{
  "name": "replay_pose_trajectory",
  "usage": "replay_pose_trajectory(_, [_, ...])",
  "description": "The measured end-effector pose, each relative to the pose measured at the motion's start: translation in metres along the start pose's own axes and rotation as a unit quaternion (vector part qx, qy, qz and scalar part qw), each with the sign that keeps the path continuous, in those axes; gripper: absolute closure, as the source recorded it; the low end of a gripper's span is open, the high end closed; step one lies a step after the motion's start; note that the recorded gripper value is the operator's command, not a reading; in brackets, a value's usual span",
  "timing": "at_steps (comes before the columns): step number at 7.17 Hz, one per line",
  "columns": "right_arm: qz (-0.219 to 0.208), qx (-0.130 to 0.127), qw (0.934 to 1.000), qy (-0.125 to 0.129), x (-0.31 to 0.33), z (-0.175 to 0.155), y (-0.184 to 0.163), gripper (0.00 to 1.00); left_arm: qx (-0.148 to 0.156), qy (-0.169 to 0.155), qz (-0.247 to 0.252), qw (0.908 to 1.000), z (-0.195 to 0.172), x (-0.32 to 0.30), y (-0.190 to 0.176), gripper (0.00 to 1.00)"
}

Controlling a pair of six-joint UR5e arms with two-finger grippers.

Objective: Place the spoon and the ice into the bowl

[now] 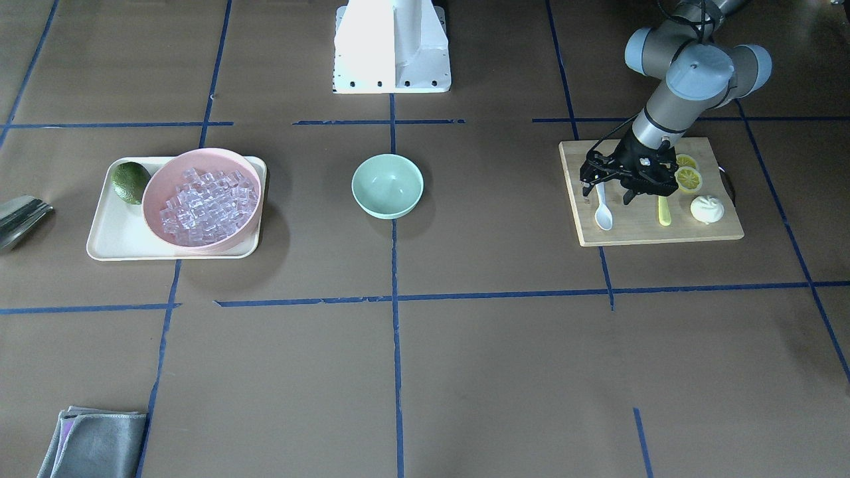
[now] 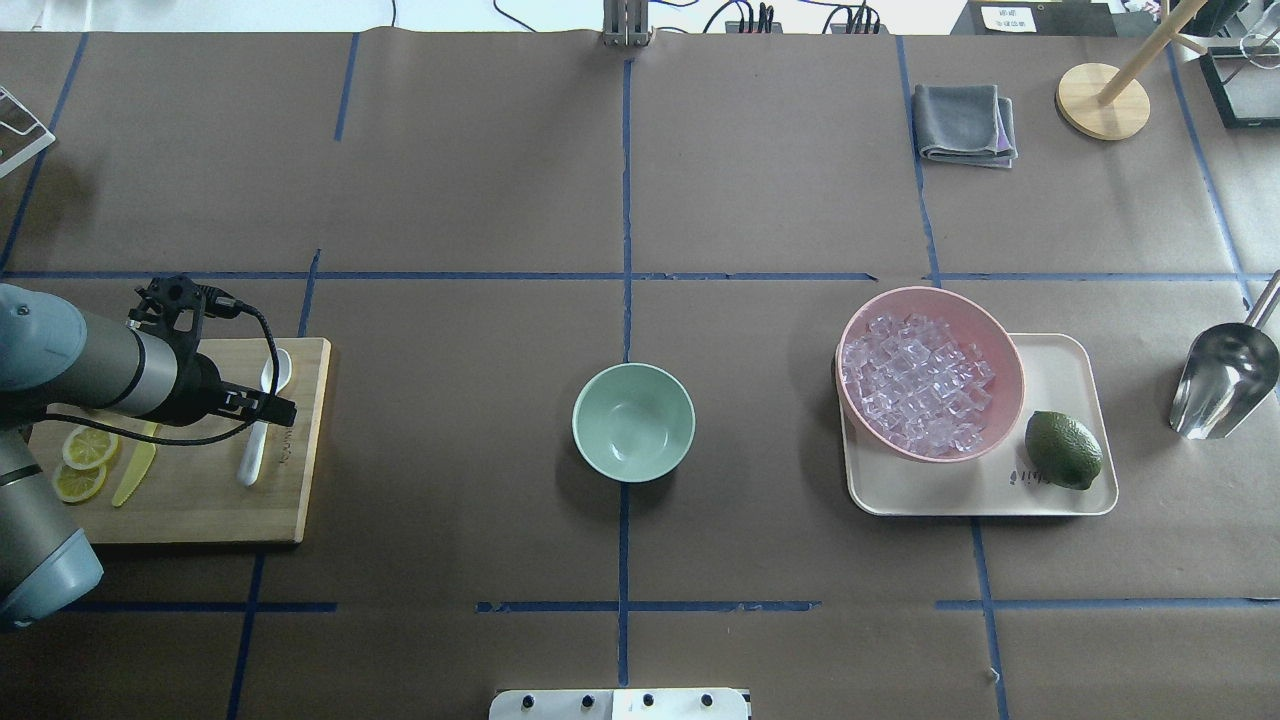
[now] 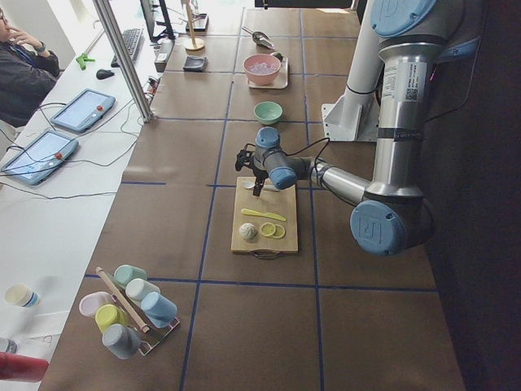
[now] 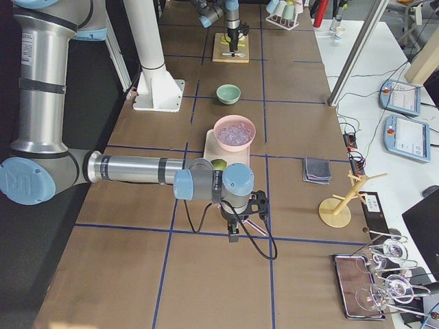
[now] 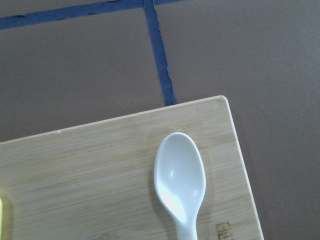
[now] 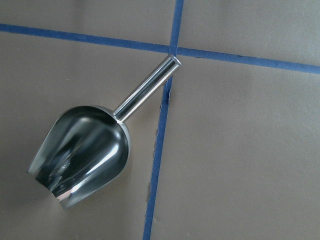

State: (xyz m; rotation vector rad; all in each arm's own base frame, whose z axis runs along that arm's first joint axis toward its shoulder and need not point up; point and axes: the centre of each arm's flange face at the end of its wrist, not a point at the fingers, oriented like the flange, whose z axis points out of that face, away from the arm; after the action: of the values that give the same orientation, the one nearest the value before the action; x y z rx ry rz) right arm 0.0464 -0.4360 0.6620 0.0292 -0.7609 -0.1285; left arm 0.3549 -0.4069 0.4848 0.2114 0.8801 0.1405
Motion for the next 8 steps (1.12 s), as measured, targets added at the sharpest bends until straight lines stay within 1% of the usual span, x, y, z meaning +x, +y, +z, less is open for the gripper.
replay_pose_trajectory(2, [0.0,0.0,1.0,0.0,0.0,0.0,0.0,0.0,0.001,-0.001,0.0,1.0,0.0005,0.0004,-0.0001,0.71])
replay_pose_trajectory(3, [0.0,0.0,1.0,0.0,0.0,0.0,0.0,0.0,0.002,-0.002,0.0,1.0,0.0005,0.0002,-0.0002,0.93])
replay_pose_trajectory(4, [0.0,0.0,1.0,0.0,0.0,0.0,0.0,0.0,0.002,-0.003,-0.001,1.0,0.0,-0.0014,-0.0002,0.99])
replay_pose_trajectory(8, [0.0,0.0,1.0,0.0,0.0,0.0,0.0,0.0,0.005,-0.003,-0.002,1.0,-0.0054,-0.0027,0.0012,1.0])
